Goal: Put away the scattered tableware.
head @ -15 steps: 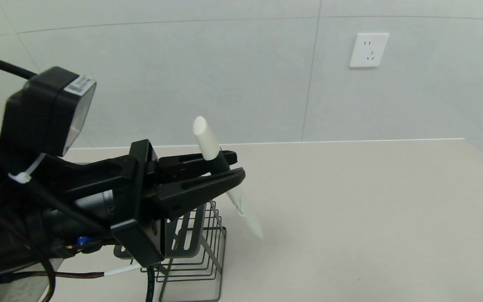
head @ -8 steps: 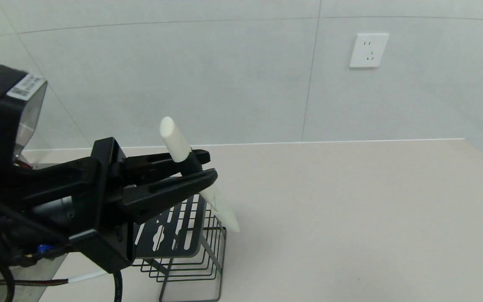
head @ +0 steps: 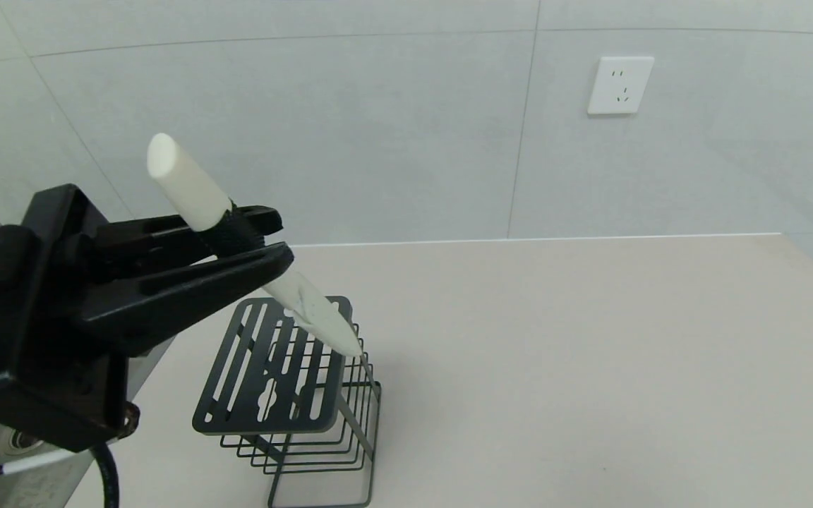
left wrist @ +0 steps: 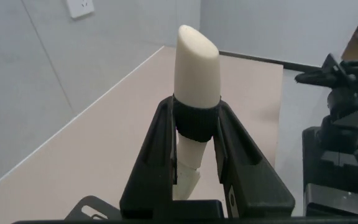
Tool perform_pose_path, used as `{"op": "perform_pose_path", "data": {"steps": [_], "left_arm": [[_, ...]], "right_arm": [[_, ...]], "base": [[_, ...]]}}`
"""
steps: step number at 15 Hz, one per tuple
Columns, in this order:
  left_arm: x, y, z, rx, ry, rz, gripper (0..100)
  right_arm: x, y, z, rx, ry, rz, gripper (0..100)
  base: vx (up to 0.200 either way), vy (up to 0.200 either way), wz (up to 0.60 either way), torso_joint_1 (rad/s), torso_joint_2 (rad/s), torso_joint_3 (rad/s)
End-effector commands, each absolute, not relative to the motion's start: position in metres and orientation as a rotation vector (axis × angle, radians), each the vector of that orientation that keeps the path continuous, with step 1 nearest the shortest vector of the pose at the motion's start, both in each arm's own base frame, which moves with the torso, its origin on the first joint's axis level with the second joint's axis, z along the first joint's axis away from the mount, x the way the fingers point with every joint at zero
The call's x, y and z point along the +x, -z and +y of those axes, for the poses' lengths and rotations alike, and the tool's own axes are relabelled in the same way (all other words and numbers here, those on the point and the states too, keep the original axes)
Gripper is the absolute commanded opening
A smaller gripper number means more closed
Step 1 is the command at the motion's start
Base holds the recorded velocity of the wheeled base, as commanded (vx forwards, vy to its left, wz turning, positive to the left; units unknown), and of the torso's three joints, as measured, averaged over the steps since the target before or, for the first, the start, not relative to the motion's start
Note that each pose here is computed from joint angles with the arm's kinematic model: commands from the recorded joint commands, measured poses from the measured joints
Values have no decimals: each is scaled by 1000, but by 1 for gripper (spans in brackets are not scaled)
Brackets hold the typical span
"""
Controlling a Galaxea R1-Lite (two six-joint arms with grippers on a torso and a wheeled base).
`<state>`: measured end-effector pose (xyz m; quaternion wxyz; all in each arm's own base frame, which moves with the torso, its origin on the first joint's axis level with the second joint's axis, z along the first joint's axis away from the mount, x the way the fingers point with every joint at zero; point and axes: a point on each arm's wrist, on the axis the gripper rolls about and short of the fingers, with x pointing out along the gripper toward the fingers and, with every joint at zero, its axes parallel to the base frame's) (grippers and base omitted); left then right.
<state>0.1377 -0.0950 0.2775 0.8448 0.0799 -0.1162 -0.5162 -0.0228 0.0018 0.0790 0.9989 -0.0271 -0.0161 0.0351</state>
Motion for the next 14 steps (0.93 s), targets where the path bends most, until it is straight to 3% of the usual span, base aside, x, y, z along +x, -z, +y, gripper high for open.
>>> {"op": "perform_pose_path", "data": {"steps": [1,4,7,14], "left_arm": [[131,-288,-88,206,1066,-279,0],[121,-291,-80,219,1051,-262,0],[139,-297,-80,315,1002,-298,0],[161,-285,-91,307,1075,-231,0]], "right_arm": [[-23,-75,-1,-55,44,10,0],[-23,-75,-1,0,43,5,0],[-23,-75,-1,1,43,5,0],[-23,-75,-1,1,41,5,0]], "base": [[0,0,0,0,0,0],[0,0,0,0,0,0],[0,0,0,0,0,0],[0,0,0,0,0,0]]}}
